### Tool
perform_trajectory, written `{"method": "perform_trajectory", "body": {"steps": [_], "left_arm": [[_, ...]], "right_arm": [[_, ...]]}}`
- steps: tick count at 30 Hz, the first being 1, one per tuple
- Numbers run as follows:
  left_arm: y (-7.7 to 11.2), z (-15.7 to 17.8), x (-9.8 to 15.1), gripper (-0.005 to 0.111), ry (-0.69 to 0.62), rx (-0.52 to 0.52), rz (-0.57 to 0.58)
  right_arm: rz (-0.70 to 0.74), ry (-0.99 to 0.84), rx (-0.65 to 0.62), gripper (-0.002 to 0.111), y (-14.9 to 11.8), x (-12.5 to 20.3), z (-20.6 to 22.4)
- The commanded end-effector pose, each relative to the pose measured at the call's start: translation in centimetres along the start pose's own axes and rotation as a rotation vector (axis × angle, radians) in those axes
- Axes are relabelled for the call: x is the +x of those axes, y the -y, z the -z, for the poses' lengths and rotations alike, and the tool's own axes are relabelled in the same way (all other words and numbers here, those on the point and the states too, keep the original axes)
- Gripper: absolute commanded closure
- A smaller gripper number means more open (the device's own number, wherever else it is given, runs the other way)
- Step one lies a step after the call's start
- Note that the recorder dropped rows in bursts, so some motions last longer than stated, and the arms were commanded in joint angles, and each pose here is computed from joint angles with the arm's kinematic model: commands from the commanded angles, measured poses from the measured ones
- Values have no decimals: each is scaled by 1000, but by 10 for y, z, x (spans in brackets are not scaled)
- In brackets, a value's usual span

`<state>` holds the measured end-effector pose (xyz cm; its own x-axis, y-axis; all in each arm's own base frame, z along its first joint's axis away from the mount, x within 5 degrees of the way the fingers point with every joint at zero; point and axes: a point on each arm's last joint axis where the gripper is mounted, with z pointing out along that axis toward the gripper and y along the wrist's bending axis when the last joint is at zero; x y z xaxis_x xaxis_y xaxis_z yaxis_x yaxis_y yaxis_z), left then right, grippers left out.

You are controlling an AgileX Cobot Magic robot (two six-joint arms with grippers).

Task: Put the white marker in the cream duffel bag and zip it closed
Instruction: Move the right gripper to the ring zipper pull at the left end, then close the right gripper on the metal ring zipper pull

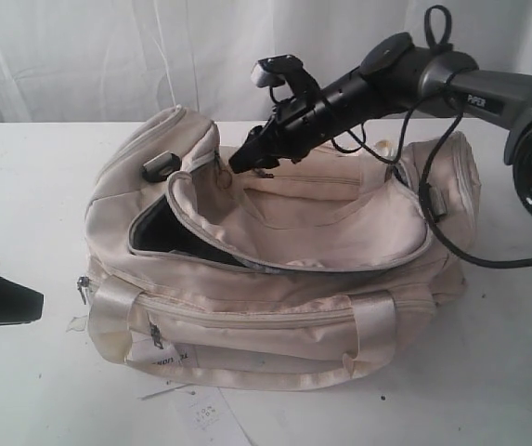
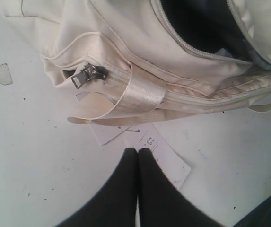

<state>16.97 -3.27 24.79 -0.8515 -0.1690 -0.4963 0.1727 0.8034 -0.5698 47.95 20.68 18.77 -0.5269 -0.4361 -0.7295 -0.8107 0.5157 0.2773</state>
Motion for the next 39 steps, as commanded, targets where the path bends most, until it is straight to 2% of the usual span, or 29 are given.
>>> {"method": "perform_trajectory", "body": {"steps": [1,7,16,22,24,27,28,32,39], "left_arm": [[3,0,0,107,-9,17,-2],[0,0,2,107,-34,-8,-29],[0,0,2,107,-34,-8,-29],[0,0,2,107,-34,-8,-29],[0,0,2,107,-34,-8,-29],[1,0,3,107,-38,-5,-29],[1,0,3,107,-38,-5,-29],[1,0,3,107,-38,-5,-29],[0,0,2,107,-35,-9,-32]], "right_arm": [[68,62,64,57,-7,-13,-6],[59,50,58,58,-8,-8,-15],[14,-27,-42,58,-8,15,-39],[12,47,-75,58,-14,10,-45],[13,58,-54,62,-14,9,-47],[11,73,-23,77,-11,7,-47],[10,77,-15,87,-11,7,-47],[-12,81,-2,108,-10,6,-47],[-53,61,5,108,-9,8,-47]]}}
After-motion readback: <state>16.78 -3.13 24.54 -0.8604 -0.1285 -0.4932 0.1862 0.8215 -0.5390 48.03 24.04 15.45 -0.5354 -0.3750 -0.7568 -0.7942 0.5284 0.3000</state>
